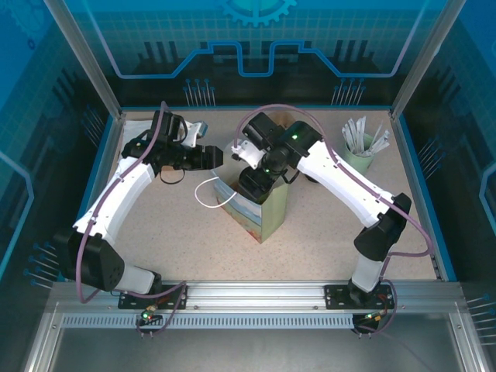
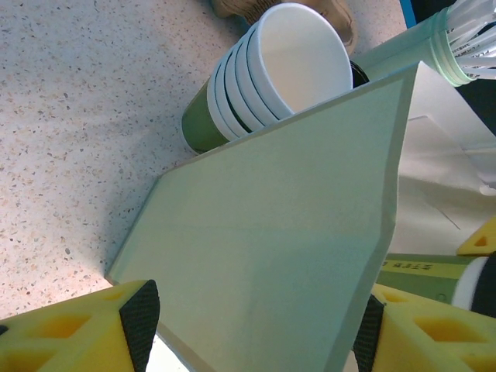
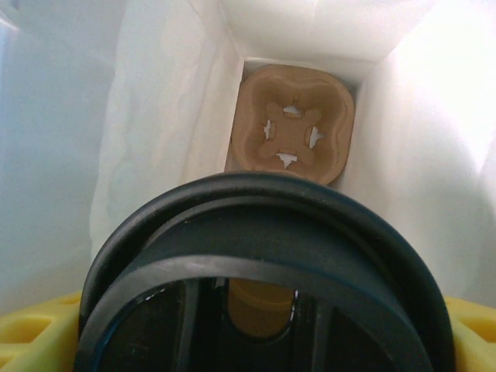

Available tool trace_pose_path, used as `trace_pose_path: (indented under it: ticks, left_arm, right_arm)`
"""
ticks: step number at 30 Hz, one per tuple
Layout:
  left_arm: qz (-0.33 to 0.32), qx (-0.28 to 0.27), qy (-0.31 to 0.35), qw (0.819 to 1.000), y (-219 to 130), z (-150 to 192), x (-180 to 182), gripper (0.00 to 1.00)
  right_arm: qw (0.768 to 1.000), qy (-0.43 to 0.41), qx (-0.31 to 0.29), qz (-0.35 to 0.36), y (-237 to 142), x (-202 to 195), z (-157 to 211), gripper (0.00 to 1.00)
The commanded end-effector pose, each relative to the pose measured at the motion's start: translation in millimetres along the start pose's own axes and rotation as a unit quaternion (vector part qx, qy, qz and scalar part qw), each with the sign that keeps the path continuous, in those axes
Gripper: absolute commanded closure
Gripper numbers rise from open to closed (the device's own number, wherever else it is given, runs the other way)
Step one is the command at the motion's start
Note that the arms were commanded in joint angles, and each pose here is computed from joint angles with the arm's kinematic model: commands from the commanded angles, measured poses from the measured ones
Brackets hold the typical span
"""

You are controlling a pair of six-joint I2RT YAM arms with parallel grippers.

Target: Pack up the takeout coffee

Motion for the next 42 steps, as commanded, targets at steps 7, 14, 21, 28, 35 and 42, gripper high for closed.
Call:
trace_pose_path:
  ticks: [7,14,21,28,35,42]
  left_arm:
    - [-0.021,0.017,0.003,1.000,5.1,6.0,5.3,0.32]
    - [-0.019,0.017,0.002,1.000,6.7,5.4,5.3,0.32]
    - [-0.020,0.017,0.003,1.000,6.8,5.6,5.6,0.32]
    - [-0.026,0.020,0.001,0.999,7.7,6.6,7.3,0.32]
    - [-0.026,0.019,0.001,0.999,7.5,6.0,7.1,0.32]
    - [-0.026,0.019,0.003,0.999,7.3,5.3,6.7,0.32]
  right_arm:
    - [1.000,0.003,-0.008,-0.001,9.8,-6.1,4.0,0.16]
    - [1.000,-0.006,0.003,0.002,24.5,-7.9,9.5,0.16]
    - [1.000,-0.010,0.012,0.005,34.8,-9.4,12.1,0.15]
    - [1.000,-0.013,0.020,0.008,41.8,-10.4,17.7,0.15]
    - [0.999,-0.016,0.032,0.012,49.5,-11.9,20.9,0.15]
    - [0.999,-0.017,0.041,0.009,57.5,-12.3,22.9,0.14]
Point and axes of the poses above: each hand's point on the last joint's axis, 136 mm out from that joint toward the fingers, its own y axis out along the fingers, its own x axis along the line the jaws close on, z = x × y, the point moved 9 cm from there along -y, back along the fingers, and after that the axes turned 1 degree about y, right-handed, at the moved point
